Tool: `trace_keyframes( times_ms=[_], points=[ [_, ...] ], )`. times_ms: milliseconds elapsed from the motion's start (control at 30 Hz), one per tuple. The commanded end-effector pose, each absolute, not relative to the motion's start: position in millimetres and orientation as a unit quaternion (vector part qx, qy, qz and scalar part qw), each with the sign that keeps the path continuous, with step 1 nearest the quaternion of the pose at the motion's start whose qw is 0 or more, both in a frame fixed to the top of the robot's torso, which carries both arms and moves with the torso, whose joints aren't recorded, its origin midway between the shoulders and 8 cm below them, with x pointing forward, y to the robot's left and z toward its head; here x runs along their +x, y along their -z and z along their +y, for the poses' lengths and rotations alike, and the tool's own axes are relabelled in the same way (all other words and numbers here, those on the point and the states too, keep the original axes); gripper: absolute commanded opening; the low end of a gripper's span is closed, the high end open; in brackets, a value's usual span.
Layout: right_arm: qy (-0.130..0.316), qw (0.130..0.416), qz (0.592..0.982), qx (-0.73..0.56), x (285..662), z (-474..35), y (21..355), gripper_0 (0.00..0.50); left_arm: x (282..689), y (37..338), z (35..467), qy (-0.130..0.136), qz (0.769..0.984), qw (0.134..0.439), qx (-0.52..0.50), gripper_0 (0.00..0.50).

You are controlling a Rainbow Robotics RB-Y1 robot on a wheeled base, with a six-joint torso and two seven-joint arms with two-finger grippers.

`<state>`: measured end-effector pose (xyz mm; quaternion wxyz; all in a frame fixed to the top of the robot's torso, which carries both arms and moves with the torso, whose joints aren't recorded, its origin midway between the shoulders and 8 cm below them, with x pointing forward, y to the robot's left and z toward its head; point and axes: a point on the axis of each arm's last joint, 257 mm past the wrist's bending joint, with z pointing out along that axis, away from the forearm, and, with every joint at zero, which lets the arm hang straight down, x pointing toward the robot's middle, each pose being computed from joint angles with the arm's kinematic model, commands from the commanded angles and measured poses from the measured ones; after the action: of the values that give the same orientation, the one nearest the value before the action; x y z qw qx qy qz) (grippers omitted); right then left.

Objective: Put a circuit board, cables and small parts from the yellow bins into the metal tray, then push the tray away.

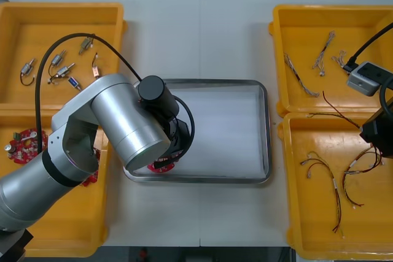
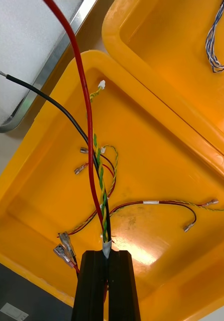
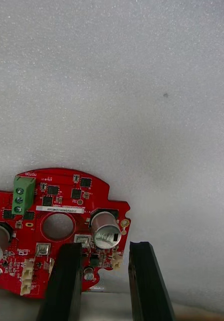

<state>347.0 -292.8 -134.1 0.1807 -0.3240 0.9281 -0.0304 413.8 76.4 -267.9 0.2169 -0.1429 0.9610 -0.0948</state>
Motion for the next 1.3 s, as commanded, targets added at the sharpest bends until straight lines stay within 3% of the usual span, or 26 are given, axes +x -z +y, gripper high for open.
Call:
trace_keyframes(
  times_ms=[33,267,600,933,1300],
  points=[
    [0.037,0.19,0.92,-0.341,347.6,-286.2,126.4,0.0,419.7,252.2,54.1,0.12,0.953,0.232,-0.155,0.285],
    [0.037,0.19,0.92,-0.341,347.6,-286.2,126.4,0.0,428.3,233.7,56.7,0.12,0.949,0.252,-0.148,0.319],
    [0.037,0.19,0.92,-0.341,347.6,-286.2,126.4,0.0,436.6,167.5,82.6,0.135,0.93,0.313,-0.136,0.5],
    [0.029,0.178,0.92,-0.347,345.8,-279.4,134.0,0.0,443.7,117.2,131.9,0.116,0.912,0.372,-0.13,0.5],
    [0.056,0.178,0.87,-0.456,360.8,-212.7,136.3,0.0,480.2,54.4,226.7,0.082,0.878,0.43,-0.196,0.5]
  ],
)
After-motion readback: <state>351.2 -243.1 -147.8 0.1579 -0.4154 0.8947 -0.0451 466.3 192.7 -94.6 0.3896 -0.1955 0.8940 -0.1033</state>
